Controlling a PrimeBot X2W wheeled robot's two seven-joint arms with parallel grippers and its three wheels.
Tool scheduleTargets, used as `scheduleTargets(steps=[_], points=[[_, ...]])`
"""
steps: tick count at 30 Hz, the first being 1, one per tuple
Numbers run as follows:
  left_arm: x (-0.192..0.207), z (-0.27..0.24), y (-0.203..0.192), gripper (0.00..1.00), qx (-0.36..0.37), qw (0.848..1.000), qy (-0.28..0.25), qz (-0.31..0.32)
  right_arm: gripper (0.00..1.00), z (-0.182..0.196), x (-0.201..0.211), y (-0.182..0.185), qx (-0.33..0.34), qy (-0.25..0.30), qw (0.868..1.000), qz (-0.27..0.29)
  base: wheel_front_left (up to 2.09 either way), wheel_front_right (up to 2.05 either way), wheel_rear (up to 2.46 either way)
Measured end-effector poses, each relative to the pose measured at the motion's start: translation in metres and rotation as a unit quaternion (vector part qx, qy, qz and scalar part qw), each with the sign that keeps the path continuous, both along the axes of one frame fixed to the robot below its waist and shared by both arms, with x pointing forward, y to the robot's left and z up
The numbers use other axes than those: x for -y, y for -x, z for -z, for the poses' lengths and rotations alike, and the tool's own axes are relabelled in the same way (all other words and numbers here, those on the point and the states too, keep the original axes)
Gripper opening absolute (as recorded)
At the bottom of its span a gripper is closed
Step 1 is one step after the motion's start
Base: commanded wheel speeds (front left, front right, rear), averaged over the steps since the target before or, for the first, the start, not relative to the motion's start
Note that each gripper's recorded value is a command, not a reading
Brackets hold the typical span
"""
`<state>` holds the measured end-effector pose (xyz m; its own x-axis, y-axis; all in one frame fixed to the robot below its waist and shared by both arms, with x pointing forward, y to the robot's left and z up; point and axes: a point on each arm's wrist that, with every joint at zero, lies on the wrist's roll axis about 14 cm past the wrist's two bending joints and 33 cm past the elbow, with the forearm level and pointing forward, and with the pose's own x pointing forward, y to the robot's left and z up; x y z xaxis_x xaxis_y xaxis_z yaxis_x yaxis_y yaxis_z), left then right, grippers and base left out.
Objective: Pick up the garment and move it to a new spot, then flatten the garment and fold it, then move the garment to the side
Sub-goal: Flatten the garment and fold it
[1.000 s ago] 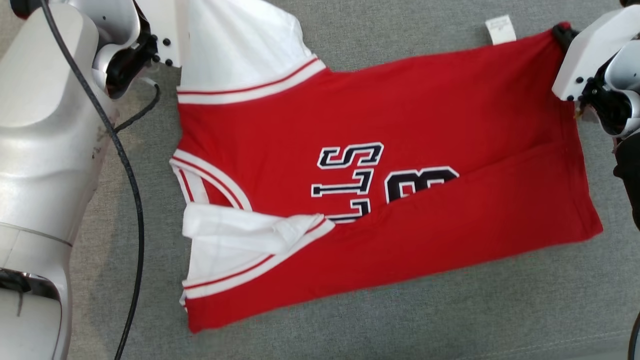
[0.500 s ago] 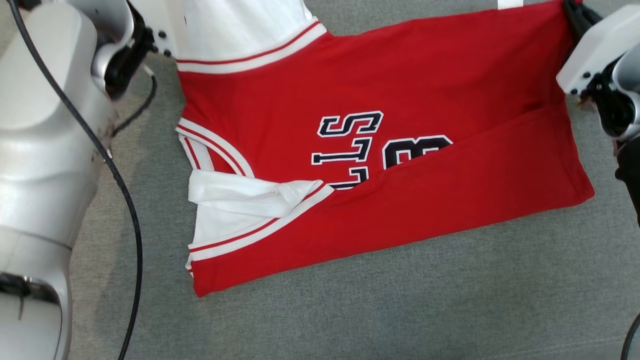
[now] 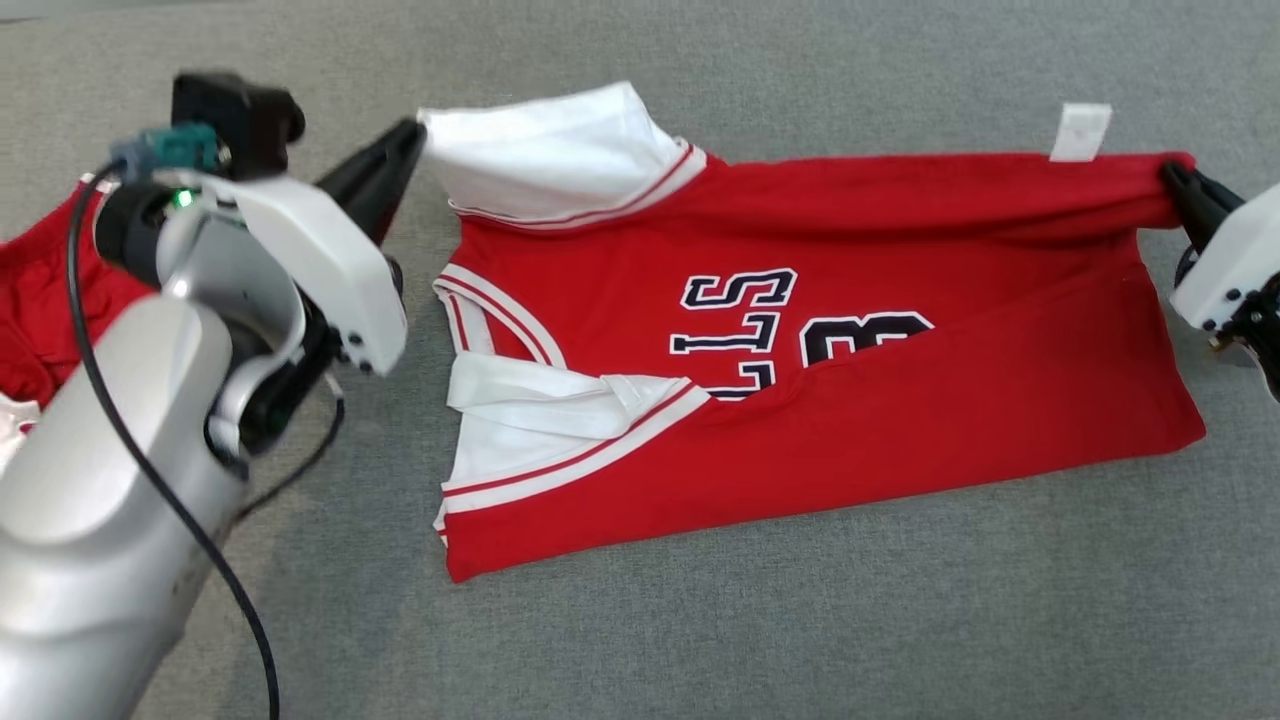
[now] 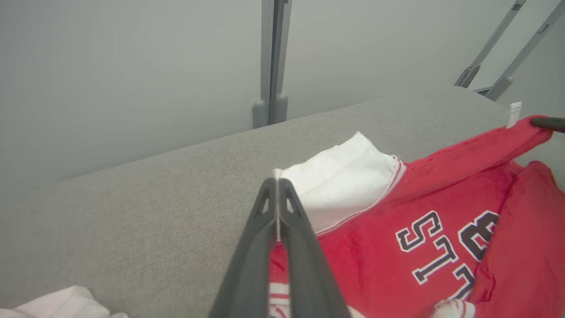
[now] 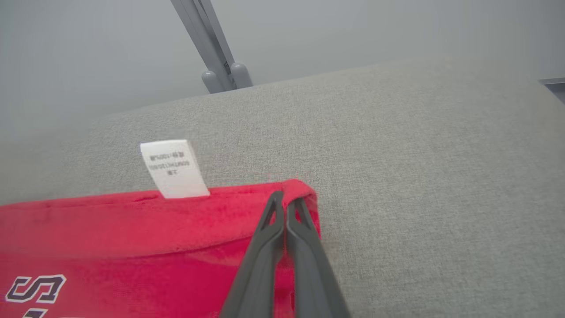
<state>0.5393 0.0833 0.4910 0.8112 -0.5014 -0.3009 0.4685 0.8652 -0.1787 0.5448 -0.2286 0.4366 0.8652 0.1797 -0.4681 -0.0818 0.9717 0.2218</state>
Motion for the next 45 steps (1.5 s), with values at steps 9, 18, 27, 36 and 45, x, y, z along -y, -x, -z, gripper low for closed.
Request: scheduleTargets(steps=[9,18,27,36,45], points=[[-0.001,-0.007,0.066,0.00,-0.018,0.999,0.029,-0.012,0.00,0.008,0.007,0.025,-0.017,-0.002,1.000,-0.012,0.00,0.00,0.00],[-0.001,-0.002,0.121,0.00,-0.049,0.997,0.054,-0.027,0.00,0.028,0.013,0.050,-0.047,-0.005,0.999,-0.010,0.00,0.00,0.00],[0.007,0.040,0.150,0.00,-0.117,0.990,0.069,-0.041,0.00,0.050,0.015,0.063,-0.073,0.000,0.997,-0.005,0.00,0.00,0.00],[0.013,0.067,0.159,0.49,-0.144,0.986,0.069,-0.054,1.00,0.057,0.020,0.068,-0.070,-0.003,0.997,0.019,0.00,0.00,0.00],[-0.019,0.054,0.148,1.00,-0.075,0.981,0.077,-0.162,1.00,0.019,0.030,0.063,0.034,0.035,0.999,0.023,0.00,0.00,0.00]])
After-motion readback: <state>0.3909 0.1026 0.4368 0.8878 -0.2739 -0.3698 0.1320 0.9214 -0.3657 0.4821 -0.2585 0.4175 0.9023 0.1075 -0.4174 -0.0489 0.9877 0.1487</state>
